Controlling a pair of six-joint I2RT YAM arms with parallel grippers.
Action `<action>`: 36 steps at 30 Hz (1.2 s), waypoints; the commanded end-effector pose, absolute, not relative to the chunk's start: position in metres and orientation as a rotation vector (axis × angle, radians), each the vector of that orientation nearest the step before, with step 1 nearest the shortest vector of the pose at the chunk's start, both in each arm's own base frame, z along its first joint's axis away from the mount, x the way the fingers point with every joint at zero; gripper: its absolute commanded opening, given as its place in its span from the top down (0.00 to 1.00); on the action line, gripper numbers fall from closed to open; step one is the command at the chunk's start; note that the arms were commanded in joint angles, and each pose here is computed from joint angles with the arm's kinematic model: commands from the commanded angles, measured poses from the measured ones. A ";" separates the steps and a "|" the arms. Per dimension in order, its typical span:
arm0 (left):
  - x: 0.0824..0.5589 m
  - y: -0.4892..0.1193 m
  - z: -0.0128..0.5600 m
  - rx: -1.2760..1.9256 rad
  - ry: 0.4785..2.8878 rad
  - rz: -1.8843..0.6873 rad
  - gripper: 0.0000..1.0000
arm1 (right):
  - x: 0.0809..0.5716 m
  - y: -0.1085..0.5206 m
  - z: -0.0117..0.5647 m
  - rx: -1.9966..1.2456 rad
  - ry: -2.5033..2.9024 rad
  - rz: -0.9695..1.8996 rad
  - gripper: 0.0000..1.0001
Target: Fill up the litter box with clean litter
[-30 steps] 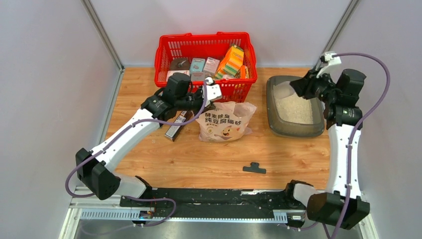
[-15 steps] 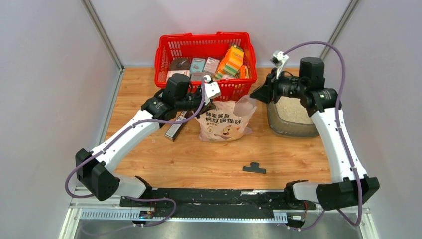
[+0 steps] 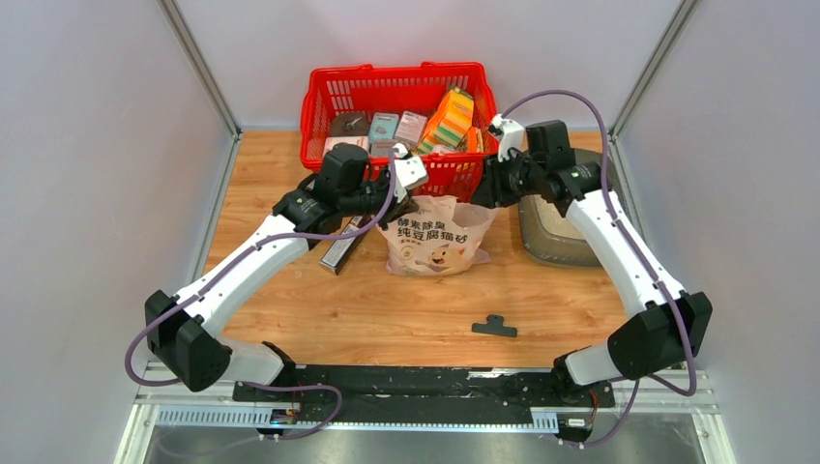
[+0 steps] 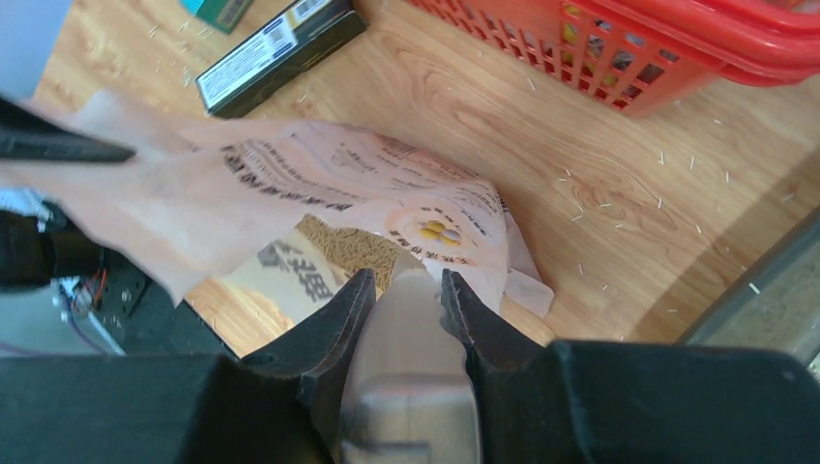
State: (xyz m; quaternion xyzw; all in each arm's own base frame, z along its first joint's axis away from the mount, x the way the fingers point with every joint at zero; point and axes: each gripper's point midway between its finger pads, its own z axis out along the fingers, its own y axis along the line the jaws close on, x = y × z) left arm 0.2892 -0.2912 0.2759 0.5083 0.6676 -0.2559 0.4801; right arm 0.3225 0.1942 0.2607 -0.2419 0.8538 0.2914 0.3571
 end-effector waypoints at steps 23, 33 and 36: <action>0.322 -0.306 0.357 1.027 1.416 -0.602 1.00 | 0.349 0.198 0.141 -0.277 2.351 0.310 1.00; 0.336 -0.318 0.360 0.992 1.423 -0.635 1.00 | 0.320 0.243 0.119 -0.298 2.471 0.709 1.00; 0.341 -0.321 0.358 0.994 1.421 -0.633 1.00 | 0.320 0.255 0.128 -0.289 2.456 0.821 1.00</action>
